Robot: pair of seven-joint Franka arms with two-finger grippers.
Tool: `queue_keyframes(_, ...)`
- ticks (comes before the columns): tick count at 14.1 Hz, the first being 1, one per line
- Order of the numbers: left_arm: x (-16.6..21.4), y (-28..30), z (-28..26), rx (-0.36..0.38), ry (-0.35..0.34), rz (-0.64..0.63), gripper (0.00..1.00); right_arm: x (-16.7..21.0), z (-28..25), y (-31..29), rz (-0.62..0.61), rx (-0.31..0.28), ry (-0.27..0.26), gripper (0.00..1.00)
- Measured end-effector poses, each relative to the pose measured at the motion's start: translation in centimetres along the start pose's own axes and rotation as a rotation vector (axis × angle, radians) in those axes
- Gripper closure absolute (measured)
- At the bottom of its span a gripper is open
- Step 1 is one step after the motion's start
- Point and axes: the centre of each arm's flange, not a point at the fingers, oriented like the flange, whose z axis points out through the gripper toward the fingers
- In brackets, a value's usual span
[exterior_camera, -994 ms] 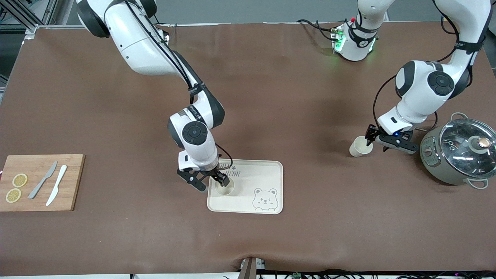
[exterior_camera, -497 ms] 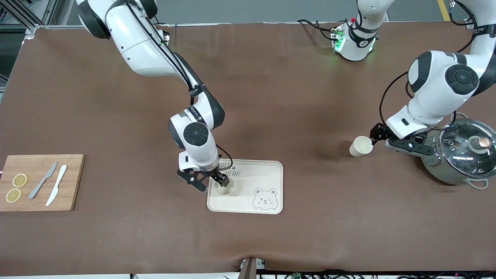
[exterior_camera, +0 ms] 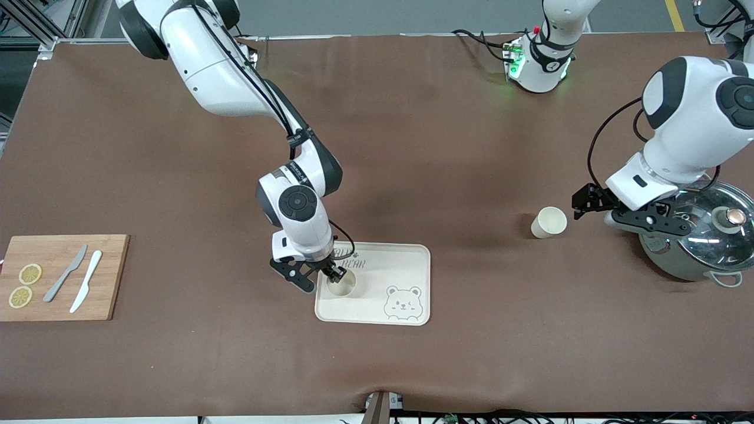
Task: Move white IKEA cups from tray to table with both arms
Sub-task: 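Close the right gripper on the cup while the left gripper rises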
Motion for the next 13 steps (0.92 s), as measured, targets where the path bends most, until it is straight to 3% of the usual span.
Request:
queue_keyframes(1, 0.2, -0.1, -0.5, 0.001, 0.002, -0.004, 0.00, -0.1, -0.1, -0.1, -0.002, 0.003, 0.001, 0.53)
queue_keyframes(3, 0.7, -0.4, -2.0, 0.003, 0.009, -0.030, 0.00, -0.3, -0.2, -0.3, -0.004, 0.005, 0.001, 0.71)
queue_keyframes(5, 1.2, -0.7, -3.8, 0.005, 0.021, -0.048, 0.00, -0.3, -0.2, -0.3, -0.005, 0.005, 0.001, 0.77)
queue_keyframes(7, 1.5, -1.0, -5.0, 0.008, 0.029, -0.055, 0.00, -0.4, -0.4, -0.4, -0.006, 0.009, 0.002, 0.95)
queue_keyframes(13, 1.6, -1.5, -5.1, 0.011, 0.020, -0.064, 0.00, -0.8, -0.4, -0.6, -0.012, 0.010, 0.002, 0.97)
